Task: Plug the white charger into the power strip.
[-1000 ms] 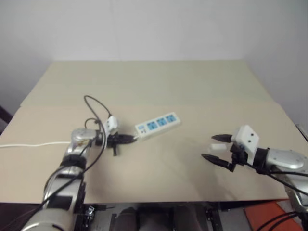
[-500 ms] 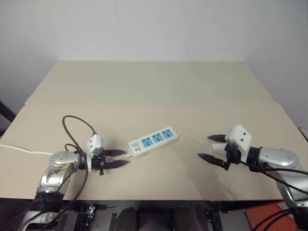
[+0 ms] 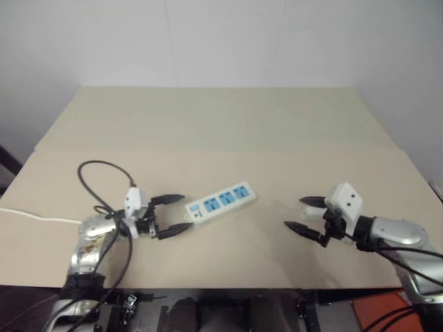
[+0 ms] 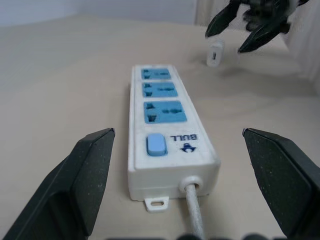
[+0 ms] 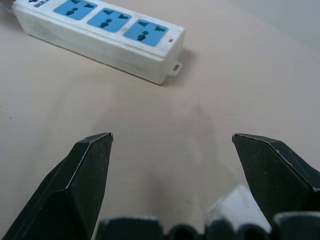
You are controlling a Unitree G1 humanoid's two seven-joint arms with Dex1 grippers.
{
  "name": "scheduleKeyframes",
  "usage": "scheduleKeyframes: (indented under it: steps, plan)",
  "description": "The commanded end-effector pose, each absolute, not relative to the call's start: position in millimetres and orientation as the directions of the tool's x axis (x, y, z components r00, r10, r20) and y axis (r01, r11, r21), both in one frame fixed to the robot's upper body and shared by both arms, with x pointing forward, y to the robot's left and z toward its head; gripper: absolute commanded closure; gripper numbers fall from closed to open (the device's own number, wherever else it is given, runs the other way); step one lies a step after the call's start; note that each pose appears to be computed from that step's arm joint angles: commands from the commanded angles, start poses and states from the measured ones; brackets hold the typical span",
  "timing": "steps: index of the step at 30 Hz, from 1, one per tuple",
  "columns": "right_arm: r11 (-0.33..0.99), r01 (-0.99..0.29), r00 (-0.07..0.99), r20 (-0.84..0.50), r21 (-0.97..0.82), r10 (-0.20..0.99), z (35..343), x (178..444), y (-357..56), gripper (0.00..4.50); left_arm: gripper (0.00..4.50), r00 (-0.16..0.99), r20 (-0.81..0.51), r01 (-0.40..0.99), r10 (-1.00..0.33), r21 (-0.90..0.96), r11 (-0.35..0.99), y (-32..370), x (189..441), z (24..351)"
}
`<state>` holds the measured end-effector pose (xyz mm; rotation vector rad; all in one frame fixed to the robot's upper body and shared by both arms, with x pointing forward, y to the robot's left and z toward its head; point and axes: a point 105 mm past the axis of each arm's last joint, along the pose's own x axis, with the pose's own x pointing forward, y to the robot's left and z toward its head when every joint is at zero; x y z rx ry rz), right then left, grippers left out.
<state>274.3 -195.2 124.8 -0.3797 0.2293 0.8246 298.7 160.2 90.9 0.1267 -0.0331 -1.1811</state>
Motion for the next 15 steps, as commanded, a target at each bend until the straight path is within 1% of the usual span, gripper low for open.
scheduleKeyframes:
  steps: [1,4,9,15]
  plan:
    - [0.623,-0.727,0.687,-0.309,-0.289,0.657,139,271,-200,0.00,0.04,0.374,-0.050,0.920,-0.926,0.147,0.364,158,302,90]
    - [0.636,-0.714,0.700,-0.310,-0.293,0.644,139,270,-203,0.00,0.04,0.412,-0.030,0.900,-0.911,0.167,0.402,154,310,84]
    - [0.641,-0.706,0.708,-0.314,-0.300,0.633,139,269,-206,0.00,0.04,0.368,-0.037,0.922,-0.929,0.146,0.360,142,308,74]
    - [0.644,-0.700,0.714,-0.319,-0.309,0.623,138,270,-207,0.00,0.04,0.363,-0.038,0.926,-0.931,0.125,0.356,136,308,68]
